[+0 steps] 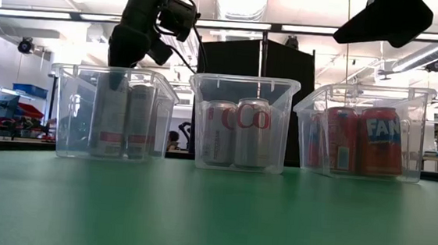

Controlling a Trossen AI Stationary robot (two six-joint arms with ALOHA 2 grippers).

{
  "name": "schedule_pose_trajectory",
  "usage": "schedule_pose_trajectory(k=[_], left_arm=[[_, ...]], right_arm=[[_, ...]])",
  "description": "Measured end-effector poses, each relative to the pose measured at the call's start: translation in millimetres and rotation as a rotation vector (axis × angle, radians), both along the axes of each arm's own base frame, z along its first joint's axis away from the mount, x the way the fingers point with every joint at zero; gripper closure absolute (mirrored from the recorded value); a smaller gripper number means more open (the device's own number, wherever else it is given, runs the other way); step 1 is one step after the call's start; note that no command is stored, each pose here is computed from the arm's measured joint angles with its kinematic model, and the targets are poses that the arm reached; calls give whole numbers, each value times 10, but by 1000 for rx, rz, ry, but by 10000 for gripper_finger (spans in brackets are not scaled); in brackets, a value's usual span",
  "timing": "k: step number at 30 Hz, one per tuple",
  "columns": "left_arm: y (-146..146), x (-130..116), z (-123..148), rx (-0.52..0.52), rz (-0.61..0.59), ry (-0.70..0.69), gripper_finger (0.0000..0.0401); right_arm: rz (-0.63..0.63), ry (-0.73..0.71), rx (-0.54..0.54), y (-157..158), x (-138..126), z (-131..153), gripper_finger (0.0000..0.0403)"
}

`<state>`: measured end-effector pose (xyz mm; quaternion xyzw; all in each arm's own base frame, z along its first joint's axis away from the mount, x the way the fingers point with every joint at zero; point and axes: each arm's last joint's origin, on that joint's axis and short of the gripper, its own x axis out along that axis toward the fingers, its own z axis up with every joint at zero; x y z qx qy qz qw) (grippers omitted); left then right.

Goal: Sort soda cans
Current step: Put the bottom white soda can into the left transparent bin, then put the white soda can into the left transparent bin

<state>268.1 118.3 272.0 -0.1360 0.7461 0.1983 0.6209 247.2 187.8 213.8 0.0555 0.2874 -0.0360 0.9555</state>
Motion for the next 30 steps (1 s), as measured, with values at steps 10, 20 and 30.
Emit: schedule_pose_trajectory(k=[10,20,30], left_arm=[[2,-26,21,42,14,21,98],[-24,-88,287,62,26,-21,86],[-182,-113,999,204,52,-385,86]], right_arm=[[1,0,1,1,0,0,38],[3,1,-1,1,0,0,38],[0,0,-1,0,0,-1,38]])
